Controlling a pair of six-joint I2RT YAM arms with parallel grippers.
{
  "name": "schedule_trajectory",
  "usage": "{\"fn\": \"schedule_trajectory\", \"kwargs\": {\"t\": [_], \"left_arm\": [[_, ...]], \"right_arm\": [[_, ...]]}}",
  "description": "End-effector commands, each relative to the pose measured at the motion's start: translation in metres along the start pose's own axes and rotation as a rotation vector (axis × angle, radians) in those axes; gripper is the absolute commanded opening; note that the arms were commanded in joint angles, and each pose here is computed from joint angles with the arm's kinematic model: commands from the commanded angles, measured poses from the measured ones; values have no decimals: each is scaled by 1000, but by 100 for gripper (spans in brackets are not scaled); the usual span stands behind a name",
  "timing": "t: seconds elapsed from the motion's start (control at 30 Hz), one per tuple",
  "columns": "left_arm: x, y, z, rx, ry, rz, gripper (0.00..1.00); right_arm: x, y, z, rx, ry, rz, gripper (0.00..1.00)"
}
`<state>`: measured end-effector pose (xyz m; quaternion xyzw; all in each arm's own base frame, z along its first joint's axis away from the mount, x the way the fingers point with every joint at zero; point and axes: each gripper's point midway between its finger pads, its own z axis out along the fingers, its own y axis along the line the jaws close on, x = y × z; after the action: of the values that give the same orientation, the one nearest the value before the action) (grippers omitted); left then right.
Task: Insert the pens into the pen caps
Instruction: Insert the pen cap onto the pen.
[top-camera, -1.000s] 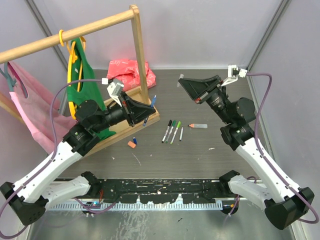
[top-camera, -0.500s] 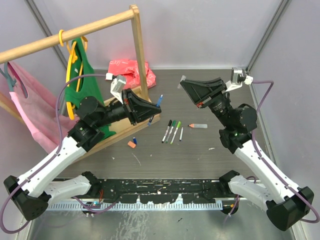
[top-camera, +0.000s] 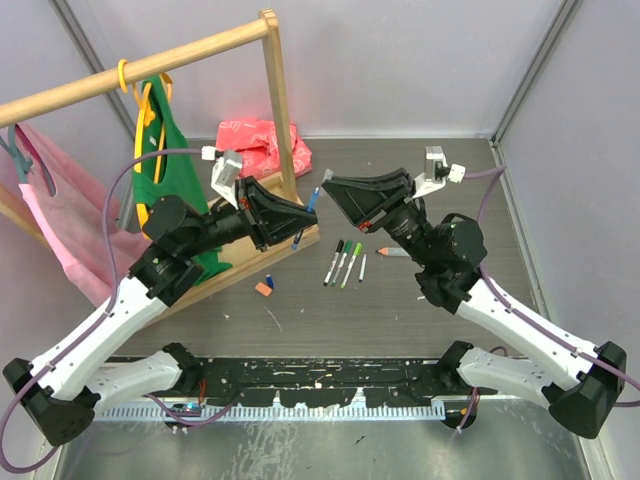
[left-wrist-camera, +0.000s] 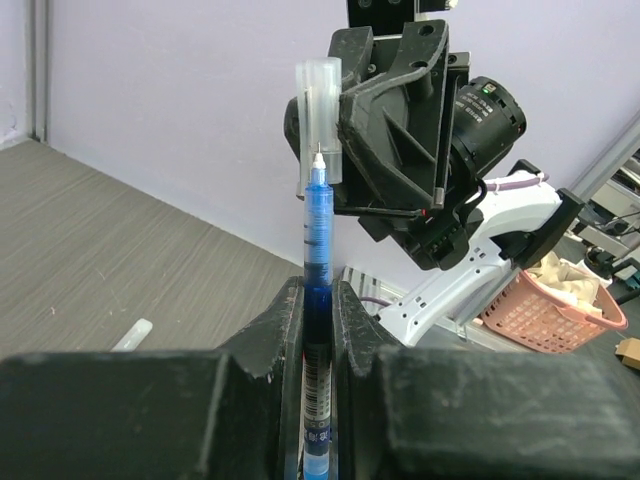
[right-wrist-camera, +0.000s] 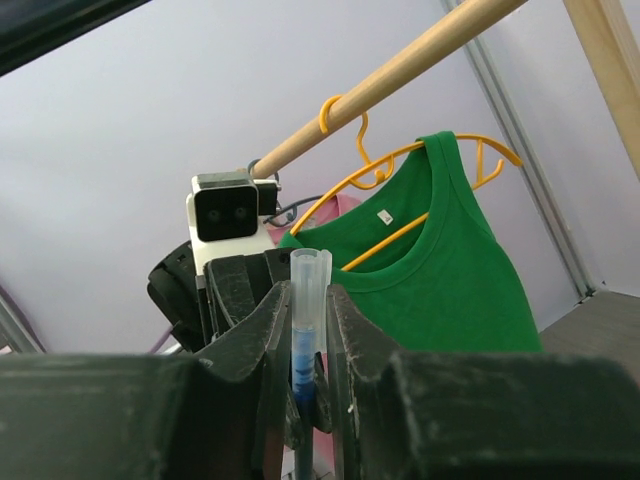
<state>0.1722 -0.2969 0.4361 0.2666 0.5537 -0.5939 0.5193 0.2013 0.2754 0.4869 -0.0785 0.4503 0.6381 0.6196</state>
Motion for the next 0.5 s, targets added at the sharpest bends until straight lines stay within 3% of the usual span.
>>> {"fn": "schedule_trajectory", "kwargs": {"t": [0.0,0.47], "left_arm": [[-25,-19,-7,37,-72,59,0],[-22,-22,-11,40,-66,42,0]], "right_arm": [[-38,20,8,-27,-128,-72,0],[-59,28,17,-30,-184,-97,0]]}}
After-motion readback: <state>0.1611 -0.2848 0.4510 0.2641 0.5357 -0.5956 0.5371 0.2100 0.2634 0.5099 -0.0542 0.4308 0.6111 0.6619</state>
